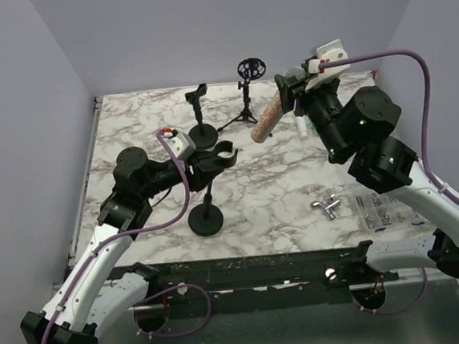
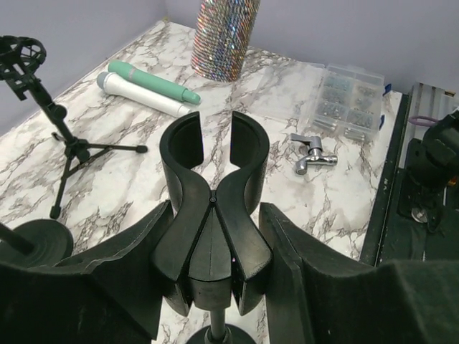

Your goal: Remove the microphone from the stand

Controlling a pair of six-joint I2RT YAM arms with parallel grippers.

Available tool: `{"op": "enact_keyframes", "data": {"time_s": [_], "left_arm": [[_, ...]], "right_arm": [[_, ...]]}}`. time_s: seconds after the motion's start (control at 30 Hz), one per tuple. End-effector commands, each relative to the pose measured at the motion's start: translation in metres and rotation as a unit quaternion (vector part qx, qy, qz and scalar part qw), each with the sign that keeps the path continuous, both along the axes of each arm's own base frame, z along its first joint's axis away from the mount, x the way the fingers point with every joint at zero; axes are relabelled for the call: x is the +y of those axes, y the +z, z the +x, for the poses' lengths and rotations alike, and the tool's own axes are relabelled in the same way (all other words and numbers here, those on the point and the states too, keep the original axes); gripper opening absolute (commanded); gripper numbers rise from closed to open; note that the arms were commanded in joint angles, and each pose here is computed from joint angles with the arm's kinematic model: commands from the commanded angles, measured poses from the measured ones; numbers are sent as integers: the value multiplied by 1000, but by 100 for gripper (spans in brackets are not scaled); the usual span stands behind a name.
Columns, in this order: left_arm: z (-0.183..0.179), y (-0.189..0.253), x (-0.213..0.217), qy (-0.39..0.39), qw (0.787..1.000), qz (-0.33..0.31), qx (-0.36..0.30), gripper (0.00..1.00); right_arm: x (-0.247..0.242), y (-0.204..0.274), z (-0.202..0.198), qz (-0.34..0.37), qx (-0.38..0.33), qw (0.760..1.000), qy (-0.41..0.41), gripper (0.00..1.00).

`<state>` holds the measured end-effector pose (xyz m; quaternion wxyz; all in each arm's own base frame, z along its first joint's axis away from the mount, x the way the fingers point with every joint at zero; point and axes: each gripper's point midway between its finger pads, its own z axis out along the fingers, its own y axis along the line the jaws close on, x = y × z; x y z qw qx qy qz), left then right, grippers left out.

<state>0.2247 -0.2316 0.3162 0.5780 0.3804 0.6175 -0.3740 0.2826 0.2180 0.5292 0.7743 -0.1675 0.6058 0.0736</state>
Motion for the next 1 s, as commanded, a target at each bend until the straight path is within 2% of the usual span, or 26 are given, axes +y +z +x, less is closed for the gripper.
{"op": "enact_keyframes", "data": {"time_s": [0.0,0.03,0.13,0.2,0.33,0.47,0.57,0.77,0.97], "left_arm": [[10,8,12,55,998,-20,-20,25],[10,11,12,55,998,-24,-27,29],[7,13,14,57,997,-29,-32,52],[4,16,15,56,997,-32,-39,60],[-2,22,18,53,996,-41,-55,69],[-7,28,20,53,995,-49,-67,75],[-9,34,23,60,994,-54,-73,98],[-5,47,44,128,986,-70,-75,98],[-2,58,71,205,971,-91,-80,98]], "right_arm": [[-31,-37,19,-32,22,991,-127,1],[-35,-46,24,-35,30,989,-143,1],[-44,-76,40,-46,56,981,-179,1],[-50,-98,52,-49,78,977,-191,1],[-63,-152,81,-61,135,967,-209,1],[-99,-216,108,-67,212,937,-269,1],[-127,-260,121,-45,270,917,-291,1],[-166,-316,130,-48,344,871,-348,1],[-209,-353,146,-19,397,826,-400,0]]}}
